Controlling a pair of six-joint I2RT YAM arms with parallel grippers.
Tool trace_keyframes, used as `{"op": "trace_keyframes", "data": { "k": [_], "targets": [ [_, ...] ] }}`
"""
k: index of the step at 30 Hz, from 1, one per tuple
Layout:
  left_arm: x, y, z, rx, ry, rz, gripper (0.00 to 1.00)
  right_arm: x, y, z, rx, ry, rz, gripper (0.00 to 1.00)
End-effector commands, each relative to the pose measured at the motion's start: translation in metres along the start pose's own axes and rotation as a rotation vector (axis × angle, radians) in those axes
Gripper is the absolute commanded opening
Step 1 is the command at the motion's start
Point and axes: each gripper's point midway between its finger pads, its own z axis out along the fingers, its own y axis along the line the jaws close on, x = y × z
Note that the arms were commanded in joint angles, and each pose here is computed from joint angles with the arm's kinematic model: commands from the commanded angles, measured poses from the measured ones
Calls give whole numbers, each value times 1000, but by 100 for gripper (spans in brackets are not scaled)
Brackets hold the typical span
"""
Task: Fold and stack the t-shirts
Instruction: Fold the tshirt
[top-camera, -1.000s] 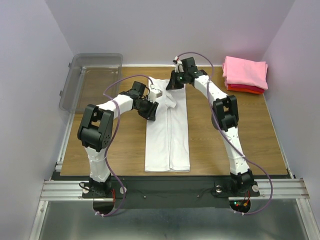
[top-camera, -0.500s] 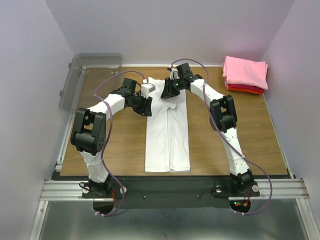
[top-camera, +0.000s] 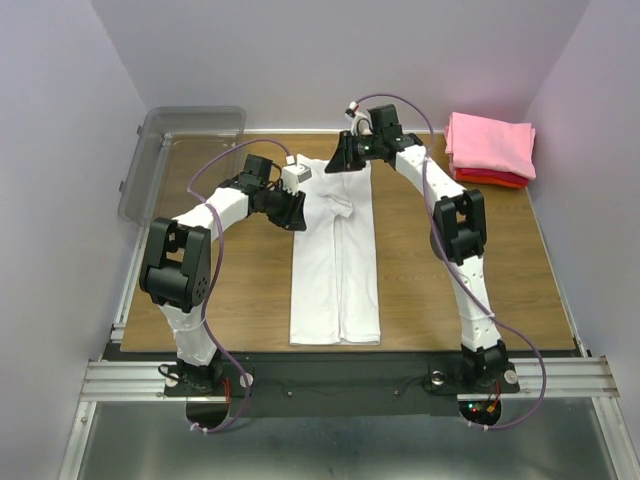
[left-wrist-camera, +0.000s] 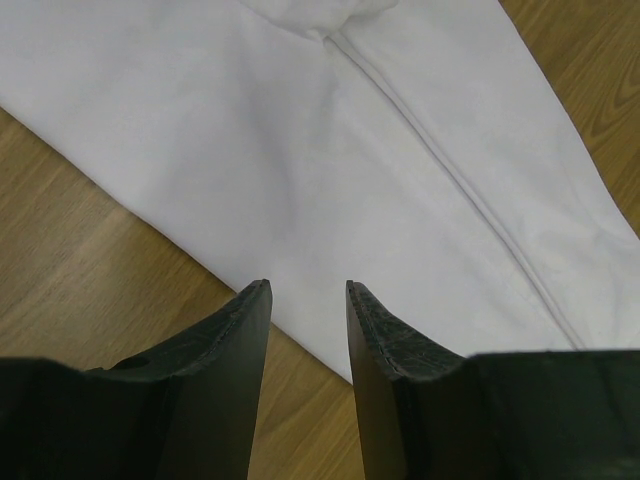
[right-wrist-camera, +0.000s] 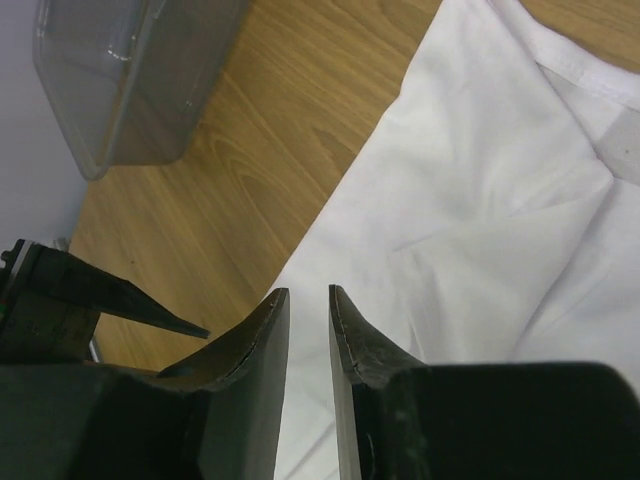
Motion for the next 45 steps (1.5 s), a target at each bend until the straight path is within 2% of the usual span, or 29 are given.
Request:
{"op": "trace_keyframes", "data": {
  "k": [1,7,11,18,22,23,26,27,29,31,35,39,45],
  "targets": [
    [-27,-9,-17,12,-78,51,47,5,-18,15,-56,4,74,28],
    [-20,1,-18,2,-68,28,47,65,-41,38,-125,119,246,29],
    [-18,7,-17,3,-65,10,47,91,-61,46,-107,147,293,29],
    [-9,11,-17,-13,-36,40,47,74,-101,38,-20,78,242,29],
    [-15,12,-26,-34,-41,118,45,43,-74,19,-78,37,168,35],
    [-17,12,-29,-39,-43,150,44,36,-57,12,-131,39,146,45],
    [-24,7,-39,-45,-59,203,43,11,-4,-21,-226,14,59,59],
    [-25,4,-43,-42,-64,228,43,1,20,-39,-249,-2,13,68],
    [-26,-3,-44,-36,-66,257,42,-1,34,-51,-251,-9,-8,74],
    [-26,-12,-40,-39,-59,282,42,-6,49,-68,-231,-32,-40,74],
    [-28,-24,-25,-19,-65,252,39,22,32,-69,-123,-8,9,58],
    [-21,-24,-4,-19,-45,166,33,76,1,-60,-39,77,149,38],
    [-2,-26,21,30,-3,38,31,119,-25,-53,29,144,217,33]
  ]
}}
